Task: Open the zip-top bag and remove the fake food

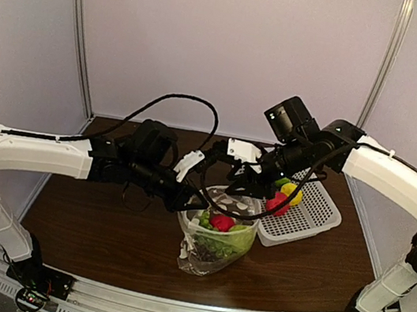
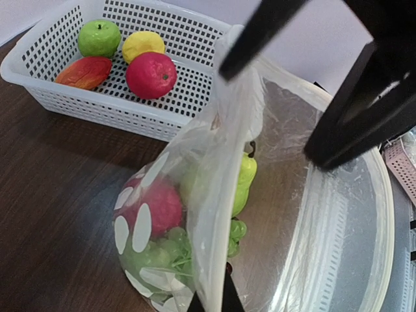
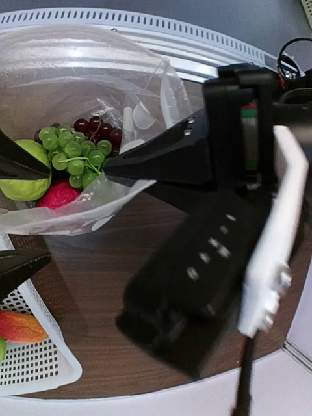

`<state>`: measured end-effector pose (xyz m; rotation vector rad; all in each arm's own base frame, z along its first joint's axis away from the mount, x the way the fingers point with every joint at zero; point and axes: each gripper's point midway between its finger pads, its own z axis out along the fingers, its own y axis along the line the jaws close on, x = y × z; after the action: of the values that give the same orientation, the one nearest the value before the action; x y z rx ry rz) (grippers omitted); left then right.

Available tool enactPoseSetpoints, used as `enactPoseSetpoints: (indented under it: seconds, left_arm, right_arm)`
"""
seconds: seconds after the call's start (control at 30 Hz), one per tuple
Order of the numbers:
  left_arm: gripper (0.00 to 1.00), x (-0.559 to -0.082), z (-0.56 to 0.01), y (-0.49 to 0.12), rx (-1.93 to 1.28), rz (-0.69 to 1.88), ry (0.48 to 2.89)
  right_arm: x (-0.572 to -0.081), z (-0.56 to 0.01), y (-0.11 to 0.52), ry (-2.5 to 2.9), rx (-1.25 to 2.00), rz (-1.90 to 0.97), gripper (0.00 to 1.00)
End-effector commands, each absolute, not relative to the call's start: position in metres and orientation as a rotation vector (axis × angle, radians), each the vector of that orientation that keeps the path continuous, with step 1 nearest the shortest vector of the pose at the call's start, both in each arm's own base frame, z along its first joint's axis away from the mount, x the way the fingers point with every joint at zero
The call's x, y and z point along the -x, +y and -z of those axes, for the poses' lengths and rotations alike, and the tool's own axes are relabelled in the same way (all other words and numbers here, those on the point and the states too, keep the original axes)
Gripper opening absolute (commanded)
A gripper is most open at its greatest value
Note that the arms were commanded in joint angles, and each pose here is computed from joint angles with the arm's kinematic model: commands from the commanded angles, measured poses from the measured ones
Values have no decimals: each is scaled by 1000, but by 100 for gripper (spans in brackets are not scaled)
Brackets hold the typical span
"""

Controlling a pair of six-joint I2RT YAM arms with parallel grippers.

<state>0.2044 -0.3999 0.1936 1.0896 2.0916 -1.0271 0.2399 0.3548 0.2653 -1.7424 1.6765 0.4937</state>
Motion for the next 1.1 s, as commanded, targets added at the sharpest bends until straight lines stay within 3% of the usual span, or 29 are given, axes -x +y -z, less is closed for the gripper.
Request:
enactPoseSetpoints:
  seconds: [0.0, 0.23, 0.33, 0.63, 0.73, 0.87, 1.07]
  left_arm:
    - [0, -206, -205, -402, -1078, 1058, 2046]
    - [0, -209, -192, -402, -1039, 1055, 2091]
    - [0, -209, -185, -403, -1031, 1063, 2109]
    - [0, -208, -182, -405, -1032, 1072, 2114]
    - [0, -208, -188, -408, -1025, 1098, 2095]
    - [0, -209, -187, -408, -1014, 1101, 2101]
    - [0, -209, -184, -405, -1013, 1093, 2115]
  right_arm:
    - [-226, -208, 341, 1730, 1910, -356, 35]
    - [-218, -169, 345, 1719, 1970, -256, 33]
    - [-220, -165, 349, 1716, 1944, -218, 45]
    - [-218, -257, 360, 1642, 1794, -286, 55]
    - [-203, -257, 365, 1640, 1822, -357, 52]
    - [-190, -226, 366, 1641, 1912, -338, 39]
    - [-193, -195, 361, 1646, 1965, -264, 29]
